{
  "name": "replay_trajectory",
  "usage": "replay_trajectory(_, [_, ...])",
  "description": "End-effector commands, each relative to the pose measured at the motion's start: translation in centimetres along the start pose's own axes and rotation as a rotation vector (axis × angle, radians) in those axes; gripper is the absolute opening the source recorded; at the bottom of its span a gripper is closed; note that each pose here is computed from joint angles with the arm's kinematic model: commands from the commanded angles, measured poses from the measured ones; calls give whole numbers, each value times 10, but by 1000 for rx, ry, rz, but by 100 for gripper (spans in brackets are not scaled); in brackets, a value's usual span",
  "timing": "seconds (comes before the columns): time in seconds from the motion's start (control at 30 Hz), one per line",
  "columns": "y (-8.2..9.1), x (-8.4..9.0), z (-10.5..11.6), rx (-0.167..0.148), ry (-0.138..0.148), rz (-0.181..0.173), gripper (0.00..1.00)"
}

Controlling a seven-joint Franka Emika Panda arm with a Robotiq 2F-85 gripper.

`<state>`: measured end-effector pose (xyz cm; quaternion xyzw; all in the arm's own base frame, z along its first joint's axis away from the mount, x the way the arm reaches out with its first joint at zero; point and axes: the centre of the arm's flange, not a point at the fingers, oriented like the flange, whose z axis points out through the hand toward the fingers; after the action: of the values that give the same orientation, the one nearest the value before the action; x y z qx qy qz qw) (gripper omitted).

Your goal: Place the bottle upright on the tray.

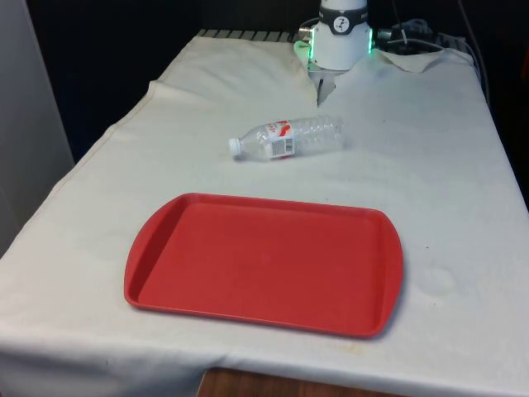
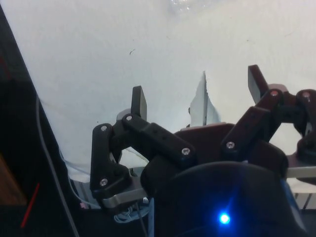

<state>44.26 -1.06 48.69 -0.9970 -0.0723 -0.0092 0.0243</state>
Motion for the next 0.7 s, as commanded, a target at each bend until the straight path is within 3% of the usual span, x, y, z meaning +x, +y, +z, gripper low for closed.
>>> replay_trajectory(0.0, [0,0,1,0,-2,5,100])
replay_trajectory(0.23, [2,0,4,0,-3,61,100])
replay_trajectory(0.3, [1,1,3,1,-7,49,100])
replay_trajectory(0.33, [2,0,4,0,-3,72,100])
replay_trajectory(0.5, [2,0,4,0,-5,114,100])
replay_trajectory(0.57, [2,1,4,1,-8,103,100])
replay_trajectory(0.67, [2,1,2,0,-5,142,100])
